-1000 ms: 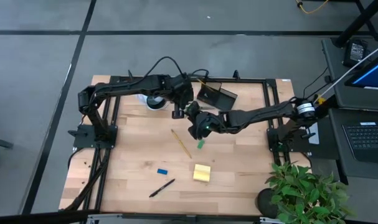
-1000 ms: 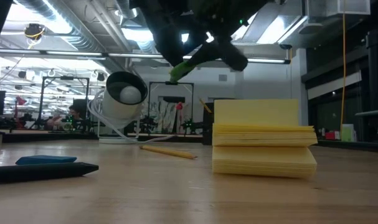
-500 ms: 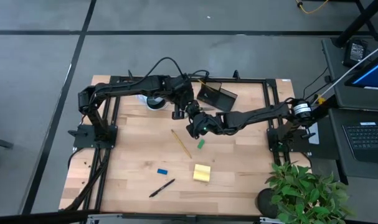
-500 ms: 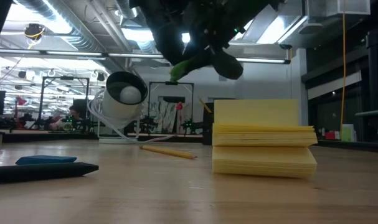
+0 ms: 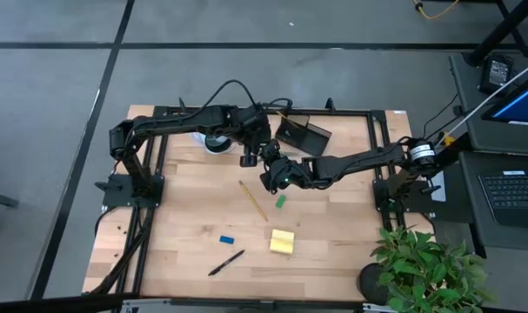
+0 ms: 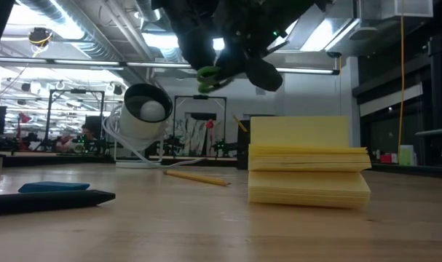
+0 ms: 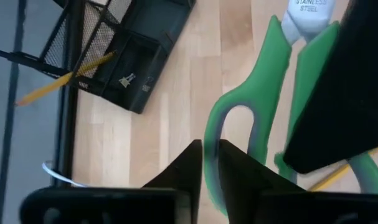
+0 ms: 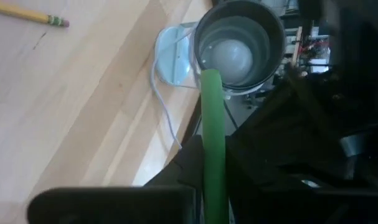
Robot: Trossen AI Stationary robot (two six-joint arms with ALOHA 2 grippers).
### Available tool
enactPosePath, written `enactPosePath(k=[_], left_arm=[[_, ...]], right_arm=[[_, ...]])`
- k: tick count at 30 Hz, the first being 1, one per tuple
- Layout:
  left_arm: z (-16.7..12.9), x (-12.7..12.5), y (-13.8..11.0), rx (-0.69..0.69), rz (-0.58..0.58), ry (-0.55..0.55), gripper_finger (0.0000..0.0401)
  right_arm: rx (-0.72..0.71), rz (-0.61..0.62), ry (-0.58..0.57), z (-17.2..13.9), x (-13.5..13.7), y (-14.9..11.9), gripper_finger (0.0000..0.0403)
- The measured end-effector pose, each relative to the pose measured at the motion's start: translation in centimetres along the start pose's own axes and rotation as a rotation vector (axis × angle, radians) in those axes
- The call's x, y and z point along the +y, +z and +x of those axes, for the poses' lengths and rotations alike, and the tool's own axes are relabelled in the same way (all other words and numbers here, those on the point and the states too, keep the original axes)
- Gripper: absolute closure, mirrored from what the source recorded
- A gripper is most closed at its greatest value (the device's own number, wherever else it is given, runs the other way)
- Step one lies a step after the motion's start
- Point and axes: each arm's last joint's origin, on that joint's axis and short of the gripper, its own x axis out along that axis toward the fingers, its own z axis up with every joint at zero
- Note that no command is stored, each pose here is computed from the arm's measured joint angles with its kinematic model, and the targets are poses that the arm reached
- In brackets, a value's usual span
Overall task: Pick and place office supplies into organizer
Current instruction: Put the green scissors into the desk organizer
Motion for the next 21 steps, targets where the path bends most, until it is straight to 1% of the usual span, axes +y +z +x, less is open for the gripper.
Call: enactPosePath(k=[5,9,12,16,18,21], left_arm=[[-0.2,0.0,0.0,-0.001,0.007,0.009,0.0321],[-1.5,0.1,0.0,-0.029,0.013,0.023,0.0305],[-3.3,0.2,0.0,-0.068,0.012,0.054,0.0296],[-6.7,0.3,-0.3,-0.145,0.008,0.085,0.029],[-8.4,0.2,-0.5,-0.185,0.006,0.1,0.0291],[-10.7,0.1,-0.9,-0.241,0.003,0.119,0.0294]], right_arm=[[0.006,0.002,-0.008,0.0,0.0,0.0,0.0355],[-0.001,-0.003,-0.009,-0.3,0.1,0.3,0.0355],[0.033,-0.007,-0.04,-0.6,0.1,0.5,0.0355],[0.062,0.007,-0.058,-0.6,0.0,0.4,0.0355],[0.057,0.038,-0.065,-0.8,-0.2,0.3,0.0355],[0.02,0.127,-0.102,-1.9,-1.5,0.1,0.0355]])
